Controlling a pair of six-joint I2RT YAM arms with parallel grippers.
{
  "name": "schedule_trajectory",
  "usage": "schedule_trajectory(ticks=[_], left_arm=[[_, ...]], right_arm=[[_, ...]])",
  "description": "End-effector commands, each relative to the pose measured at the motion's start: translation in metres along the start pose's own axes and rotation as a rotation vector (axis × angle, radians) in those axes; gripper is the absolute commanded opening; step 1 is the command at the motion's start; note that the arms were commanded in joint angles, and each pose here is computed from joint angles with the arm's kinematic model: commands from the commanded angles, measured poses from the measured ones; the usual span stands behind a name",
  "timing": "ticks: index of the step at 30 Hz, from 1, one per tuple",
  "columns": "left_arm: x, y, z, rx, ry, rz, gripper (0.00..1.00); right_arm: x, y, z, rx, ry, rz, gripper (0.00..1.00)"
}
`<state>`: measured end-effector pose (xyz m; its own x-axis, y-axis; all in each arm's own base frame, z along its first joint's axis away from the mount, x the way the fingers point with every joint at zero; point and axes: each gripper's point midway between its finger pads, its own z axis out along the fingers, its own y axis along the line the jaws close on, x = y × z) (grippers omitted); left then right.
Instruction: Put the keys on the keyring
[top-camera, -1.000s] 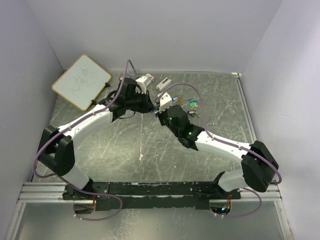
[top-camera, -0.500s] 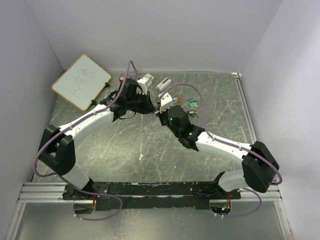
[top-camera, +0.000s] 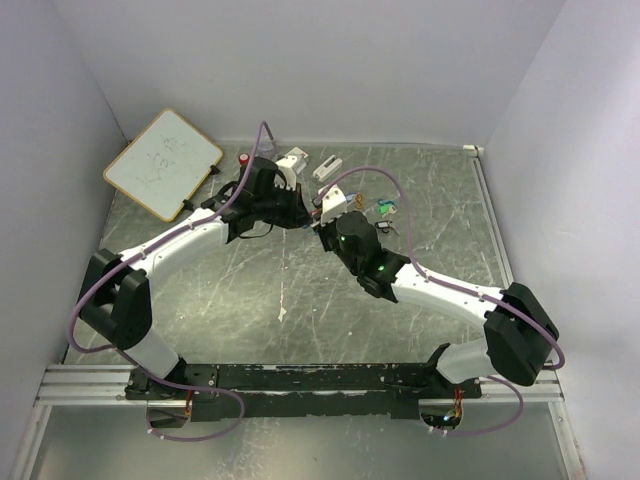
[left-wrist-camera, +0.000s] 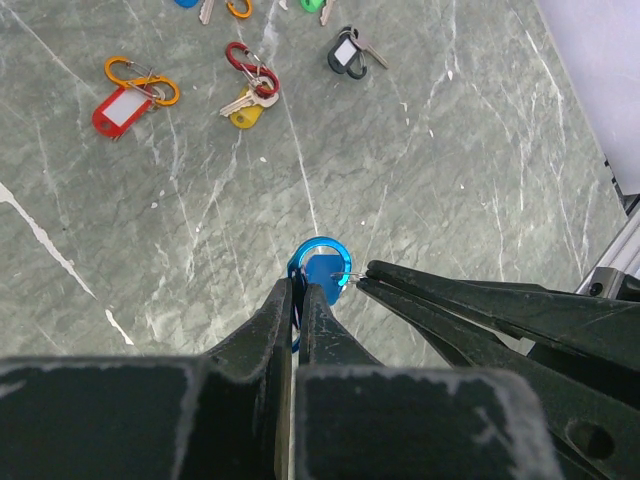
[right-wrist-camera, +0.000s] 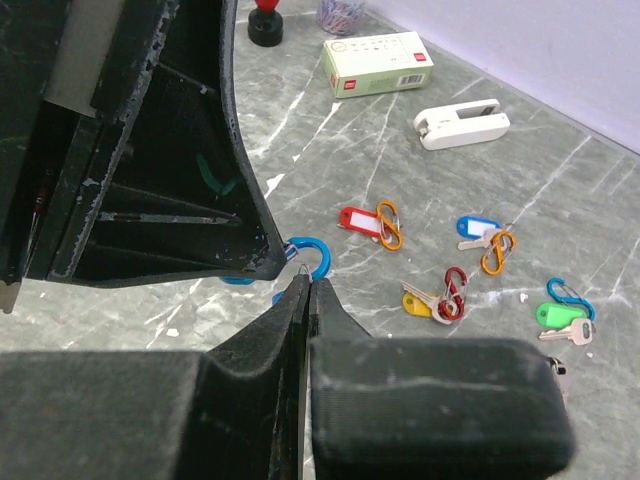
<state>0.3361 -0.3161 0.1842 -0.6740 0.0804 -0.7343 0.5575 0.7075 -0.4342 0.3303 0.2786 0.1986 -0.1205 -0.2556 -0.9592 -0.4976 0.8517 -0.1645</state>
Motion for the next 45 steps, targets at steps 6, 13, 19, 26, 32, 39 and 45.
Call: schedule_trajectory(ticks=[6,13,19,26,32,39,45], left_arm=[[-0.014,-0.017,-0.007,0.051,-0.026,0.03,0.07],[-0.014,-0.019,-0.008,0.061,-0.022,0.03,0.07],[-0.011,-0.021,-0.008,0.086,-0.011,0.068,0.07],[-0.006,-0.021,-0.003,0.103,0.007,0.076,0.07],[-0.008,-0.024,-0.001,0.117,0.002,0.073,0.07],[-0.006,-0.026,0.001,0.133,0.012,0.069,0.09],[-0.008,-0.026,0.001,0.135,0.001,0.064,0.6]], right_arm=[[-0.007,-0.008,-0.003,0.033,-0.034,0.022,0.0],[-0.008,-0.015,-0.005,0.061,-0.039,0.031,0.0],[-0.008,-0.022,-0.007,0.087,-0.049,0.042,0.0],[-0.008,-0.027,-0.01,0.102,-0.057,0.05,0.0],[-0.008,-0.032,-0.013,0.112,-0.065,0.055,0.0],[-0.009,-0.035,-0.016,0.118,-0.075,0.063,0.0],[-0.011,-0.039,-0.02,0.125,-0.085,0.066,0.0]])
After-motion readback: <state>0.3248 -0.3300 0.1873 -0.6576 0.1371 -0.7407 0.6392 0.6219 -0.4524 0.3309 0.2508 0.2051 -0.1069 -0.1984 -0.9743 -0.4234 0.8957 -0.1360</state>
